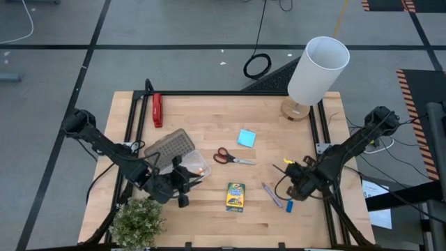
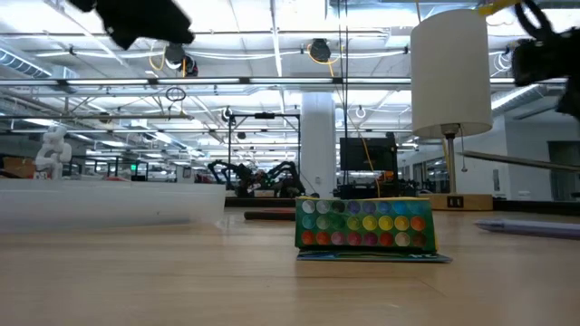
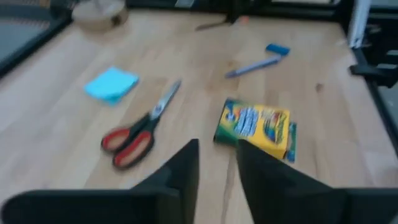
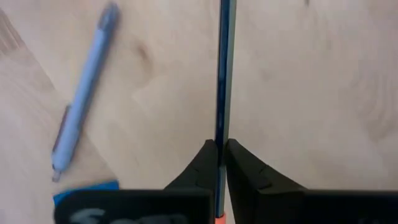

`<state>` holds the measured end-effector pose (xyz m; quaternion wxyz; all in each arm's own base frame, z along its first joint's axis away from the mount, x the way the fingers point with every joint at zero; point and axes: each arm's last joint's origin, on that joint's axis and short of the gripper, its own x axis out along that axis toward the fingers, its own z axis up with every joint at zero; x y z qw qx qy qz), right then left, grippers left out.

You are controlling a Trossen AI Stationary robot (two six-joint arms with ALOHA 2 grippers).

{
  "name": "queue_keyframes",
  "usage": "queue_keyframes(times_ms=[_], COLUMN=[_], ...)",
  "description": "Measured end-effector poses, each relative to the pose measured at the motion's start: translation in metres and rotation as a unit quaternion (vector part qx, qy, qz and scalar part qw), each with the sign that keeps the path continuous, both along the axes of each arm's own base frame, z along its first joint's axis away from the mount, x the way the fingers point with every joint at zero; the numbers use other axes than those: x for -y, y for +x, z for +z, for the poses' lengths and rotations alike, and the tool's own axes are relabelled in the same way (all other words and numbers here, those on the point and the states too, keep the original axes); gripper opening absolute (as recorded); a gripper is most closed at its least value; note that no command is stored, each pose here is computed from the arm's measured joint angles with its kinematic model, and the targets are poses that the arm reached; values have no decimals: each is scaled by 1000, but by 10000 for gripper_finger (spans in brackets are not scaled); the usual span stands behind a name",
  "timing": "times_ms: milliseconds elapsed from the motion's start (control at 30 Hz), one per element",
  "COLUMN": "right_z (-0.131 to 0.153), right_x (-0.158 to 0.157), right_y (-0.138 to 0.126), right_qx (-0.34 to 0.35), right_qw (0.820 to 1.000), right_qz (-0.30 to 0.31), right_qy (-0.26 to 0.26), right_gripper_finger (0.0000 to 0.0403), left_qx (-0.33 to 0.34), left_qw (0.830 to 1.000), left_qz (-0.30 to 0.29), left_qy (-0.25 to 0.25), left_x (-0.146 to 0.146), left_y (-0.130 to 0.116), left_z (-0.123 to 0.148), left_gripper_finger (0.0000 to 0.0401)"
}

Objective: Pack school essentials
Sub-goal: Put the black pencil into the supply box

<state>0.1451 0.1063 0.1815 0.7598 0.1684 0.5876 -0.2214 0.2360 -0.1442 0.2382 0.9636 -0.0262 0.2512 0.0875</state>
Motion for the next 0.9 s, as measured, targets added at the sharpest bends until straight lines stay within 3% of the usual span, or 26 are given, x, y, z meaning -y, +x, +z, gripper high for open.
queue_keyframes(times_ms=[367, 700, 900], right_z=[18, 58, 67], right_x=[34, 60, 65], right_y=[54, 94, 124], right_qx=[89, 136, 135], right_qw=[992, 983, 979], right_qz=[84, 124, 150], right_qy=[41, 12, 5], right_gripper_finger=[8, 8, 8], left_qx=[43, 4, -26], left_qw=[992, 982, 972], left_qz=[-67, -74, -78], left_qy=[93, 176, 222], left_x=[-16, -22, -24], left_y=[32, 69, 103], left_z=[4, 12, 24], left_gripper_finger=[223, 254, 268])
